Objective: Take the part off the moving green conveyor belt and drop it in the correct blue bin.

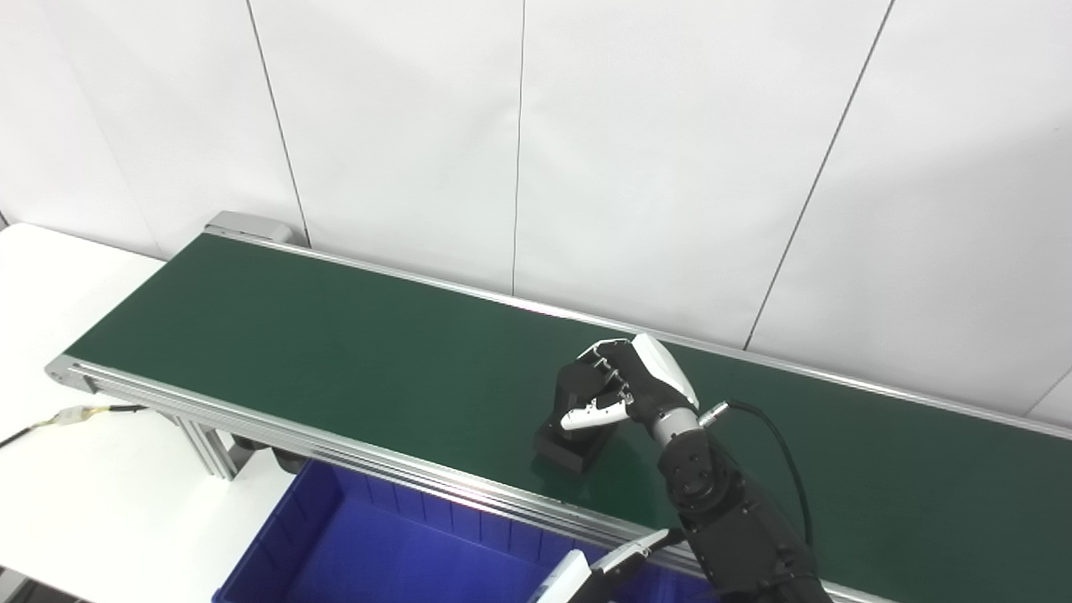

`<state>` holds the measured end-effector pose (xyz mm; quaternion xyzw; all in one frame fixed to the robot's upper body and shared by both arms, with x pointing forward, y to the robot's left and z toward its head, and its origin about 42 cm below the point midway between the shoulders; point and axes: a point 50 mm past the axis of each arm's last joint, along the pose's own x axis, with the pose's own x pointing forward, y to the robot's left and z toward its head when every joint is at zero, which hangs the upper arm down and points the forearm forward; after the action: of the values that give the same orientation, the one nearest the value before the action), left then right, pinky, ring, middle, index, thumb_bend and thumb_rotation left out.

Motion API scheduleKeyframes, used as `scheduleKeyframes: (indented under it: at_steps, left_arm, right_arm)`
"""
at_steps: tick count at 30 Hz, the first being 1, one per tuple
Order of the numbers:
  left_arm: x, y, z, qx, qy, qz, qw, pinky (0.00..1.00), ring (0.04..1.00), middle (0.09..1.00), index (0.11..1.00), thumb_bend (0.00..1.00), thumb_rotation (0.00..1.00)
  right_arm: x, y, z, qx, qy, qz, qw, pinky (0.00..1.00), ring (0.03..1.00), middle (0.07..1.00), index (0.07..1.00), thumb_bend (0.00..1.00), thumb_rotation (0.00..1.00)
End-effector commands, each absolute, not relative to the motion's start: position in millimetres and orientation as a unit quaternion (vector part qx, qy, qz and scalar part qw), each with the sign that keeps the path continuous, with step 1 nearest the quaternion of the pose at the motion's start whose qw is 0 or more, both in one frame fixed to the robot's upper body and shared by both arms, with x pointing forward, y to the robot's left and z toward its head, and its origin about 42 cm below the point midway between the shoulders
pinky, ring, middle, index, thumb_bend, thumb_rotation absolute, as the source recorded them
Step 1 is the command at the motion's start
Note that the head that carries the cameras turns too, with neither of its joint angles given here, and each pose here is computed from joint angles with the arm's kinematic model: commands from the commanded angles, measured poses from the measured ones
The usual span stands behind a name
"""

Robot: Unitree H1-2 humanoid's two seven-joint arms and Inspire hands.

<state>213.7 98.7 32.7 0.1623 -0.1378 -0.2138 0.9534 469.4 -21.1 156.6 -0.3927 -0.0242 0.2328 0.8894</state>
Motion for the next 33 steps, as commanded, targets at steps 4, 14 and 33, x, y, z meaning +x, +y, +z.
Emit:
scheduleKeyframes:
  at_steps: [4, 14, 33]
  left_arm:
    - [217.6, 96.5, 45.5, 0.146, -0.171, -0.213, 0.951, 0.9, 0.922, 0.928, 0.931, 1.0, 0.5]
    - [221.2, 100.9, 42.3, 0.146, -0.161, -0.215, 0.952, 0.91, 0.926, 0.926, 0.924, 1.0, 0.49]
    - [222.6, 119.7, 39.3, 0.164, -0.153, -0.213, 0.951, 0.9, 0.926, 0.929, 0.927, 1.0, 0.43]
  right_arm:
    - [468.5, -13.5, 165.4, -0.382, -0.066, 0.231, 0.893, 0.27, 0.353, 0.471, 0.562, 0.5, 0.0]
    - [460.8, -35.1, 170.6, -0.331, -0.108, 0.176, 0.921, 0.25, 0.351, 0.472, 0.566, 0.5, 0.0]
    - [447.8, -84.5, 196.1, -0.275, -0.148, 0.1, 0.945, 0.28, 0.366, 0.479, 0.547, 0.51, 0.0]
